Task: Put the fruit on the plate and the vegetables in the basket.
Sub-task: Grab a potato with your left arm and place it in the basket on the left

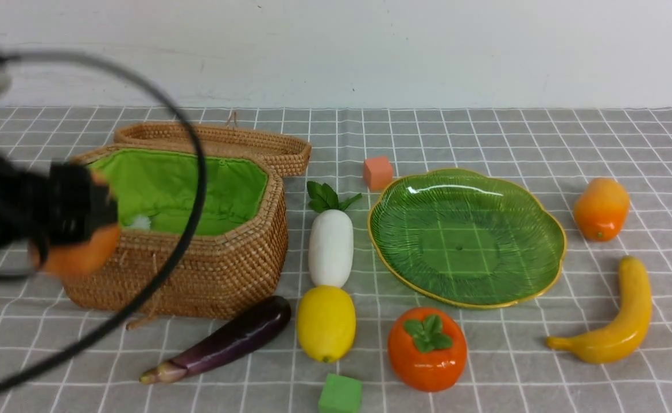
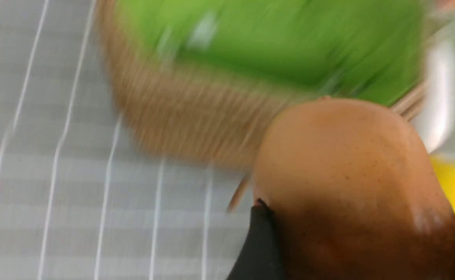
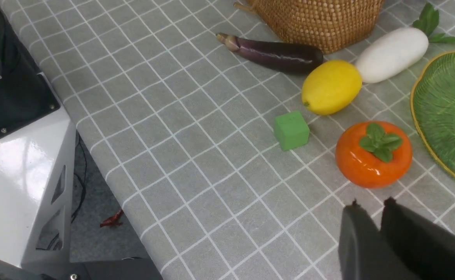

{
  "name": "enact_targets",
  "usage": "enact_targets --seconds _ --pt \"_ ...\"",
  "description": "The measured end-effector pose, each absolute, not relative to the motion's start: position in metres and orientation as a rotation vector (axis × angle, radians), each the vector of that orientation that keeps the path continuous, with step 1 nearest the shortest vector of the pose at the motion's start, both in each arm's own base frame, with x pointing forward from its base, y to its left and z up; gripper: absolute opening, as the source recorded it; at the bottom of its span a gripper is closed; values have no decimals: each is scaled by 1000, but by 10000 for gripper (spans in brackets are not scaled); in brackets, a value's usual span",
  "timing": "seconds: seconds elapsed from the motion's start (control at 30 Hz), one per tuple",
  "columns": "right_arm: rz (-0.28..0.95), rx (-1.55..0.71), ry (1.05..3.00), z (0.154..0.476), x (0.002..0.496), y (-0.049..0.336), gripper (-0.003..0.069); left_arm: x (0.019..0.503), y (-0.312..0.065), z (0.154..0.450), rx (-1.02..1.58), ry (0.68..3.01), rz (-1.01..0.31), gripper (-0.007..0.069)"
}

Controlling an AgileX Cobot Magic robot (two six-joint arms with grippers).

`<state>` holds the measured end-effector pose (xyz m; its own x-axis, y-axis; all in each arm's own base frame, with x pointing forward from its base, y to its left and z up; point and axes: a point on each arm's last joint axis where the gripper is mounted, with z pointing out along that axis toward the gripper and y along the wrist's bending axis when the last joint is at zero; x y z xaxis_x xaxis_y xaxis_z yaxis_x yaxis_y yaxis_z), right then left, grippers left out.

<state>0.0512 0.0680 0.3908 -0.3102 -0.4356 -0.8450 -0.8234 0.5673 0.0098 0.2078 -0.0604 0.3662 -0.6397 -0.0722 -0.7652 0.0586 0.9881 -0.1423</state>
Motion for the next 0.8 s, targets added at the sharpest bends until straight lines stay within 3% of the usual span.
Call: enact_targets --seconds 0.13,0.4,0.47,0.63,0.8 --pt "592 -1012 1939 391 50 69 97 256 -78 383 142 2242 -138 570" --pt "614 -1009 1937 392 50 70 97 349 -107 335 242 2368 -8 568" --pt "625 -1008 1935 392 49 71 97 359 -110 328 240 2380 -4 568" --pt "641 -1006 1933 393 48 71 97 364 -111 325 208 2392 -1 659" --pt "646 -1006 1932 393 48 71 97 361 -109 332 201 2381 10 666"
